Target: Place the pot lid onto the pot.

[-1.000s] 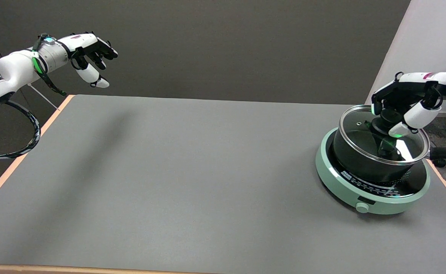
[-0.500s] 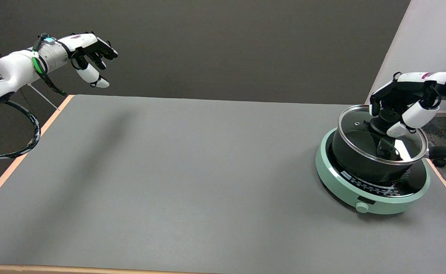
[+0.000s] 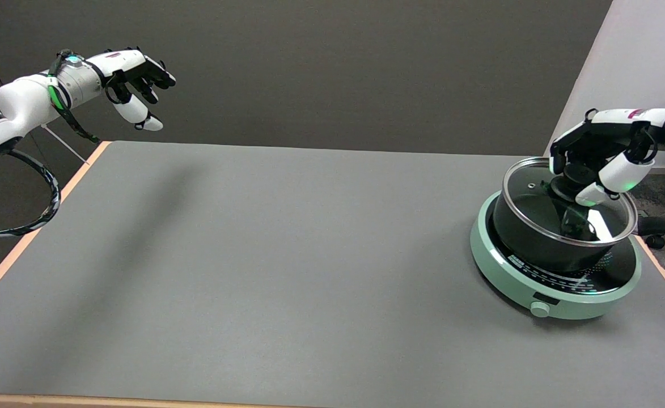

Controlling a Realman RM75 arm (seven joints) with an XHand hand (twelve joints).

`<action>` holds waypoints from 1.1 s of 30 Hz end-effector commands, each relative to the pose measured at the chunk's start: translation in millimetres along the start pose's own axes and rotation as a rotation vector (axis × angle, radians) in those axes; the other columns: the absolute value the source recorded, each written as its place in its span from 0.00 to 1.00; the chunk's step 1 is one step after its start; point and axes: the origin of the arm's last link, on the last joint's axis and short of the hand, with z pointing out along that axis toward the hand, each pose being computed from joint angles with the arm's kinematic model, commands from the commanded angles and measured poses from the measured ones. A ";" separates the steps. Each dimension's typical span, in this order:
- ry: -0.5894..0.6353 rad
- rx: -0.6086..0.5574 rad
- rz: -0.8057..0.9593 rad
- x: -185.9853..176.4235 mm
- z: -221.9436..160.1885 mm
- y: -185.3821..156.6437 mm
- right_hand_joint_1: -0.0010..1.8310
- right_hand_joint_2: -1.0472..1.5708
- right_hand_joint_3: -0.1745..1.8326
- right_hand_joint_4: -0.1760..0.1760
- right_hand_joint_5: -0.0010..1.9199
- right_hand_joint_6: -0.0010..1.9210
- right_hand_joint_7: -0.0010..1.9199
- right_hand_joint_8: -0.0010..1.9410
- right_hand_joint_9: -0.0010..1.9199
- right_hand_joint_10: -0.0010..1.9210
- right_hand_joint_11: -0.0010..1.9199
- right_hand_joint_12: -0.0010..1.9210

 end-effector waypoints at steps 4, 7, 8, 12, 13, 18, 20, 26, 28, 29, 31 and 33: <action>0.011 0.008 0.001 3.3 -2.3 -1.1 0.64 0.73 0.55 0.63 0.32 0.36 0.40 0.46 0.35 0.72 0.10 0.94; 0.023 0.007 0.000 6.8 -4.4 -0.9 0.62 0.70 0.57 0.47 0.32 0.25 0.40 0.38 0.34 0.64 0.02 0.89; 0.026 0.007 -0.001 7.7 -4.9 -0.8 0.59 0.69 0.55 0.44 0.32 0.22 0.39 0.36 0.34 0.61 0.01 0.87; 0.043 0.006 0.000 12.2 -7.5 -0.3 0.57 0.67 0.56 0.38 0.31 0.19 0.36 0.33 0.32 0.56 0.00 0.82; 0.048 0.004 -0.002 13.4 -7.9 -0.2 0.57 0.67 0.56 0.38 0.31 0.19 0.36 0.33 0.32 0.55 0.00 0.81; 0.082 -0.002 -0.002 22.1 -13.3 1.2 0.59 0.67 0.53 0.37 0.32 0.16 0.36 0.30 0.30 0.57 0.00 0.79; 0.116 -0.008 0.001 30.3 -19.4 3.1 0.59 0.67 0.53 0.37 0.32 0.16 0.36 0.29 0.31 0.56 0.00 0.79; 0.204 -0.043 -0.030 51.4 -36.4 9.3 0.60 0.66 0.53 0.36 0.32 0.15 0.37 0.29 0.31 0.56 0.00 0.78; 0.209 -0.043 -0.029 52.6 -37.8 9.5 0.60 0.66 0.53 0.36 0.32 0.15 0.37 0.28 0.31 0.55 0.00 0.78; 0.204 -0.042 -0.029 51.6 -37.1 9.2 0.60 0.66 0.53 0.36 0.32 0.15 0.37 0.28 0.31 0.55 0.00 0.79; 0.193 -0.041 -0.030 48.5 -34.7 9.3 0.60 0.66 0.53 0.37 0.32 0.15 0.38 0.28 0.32 0.55 0.00 0.79; 0.186 -0.042 -0.029 46.1 -32.6 10.0 0.60 0.66 0.53 0.37 0.32 0.15 0.38 0.28 0.32 0.55 0.00 0.79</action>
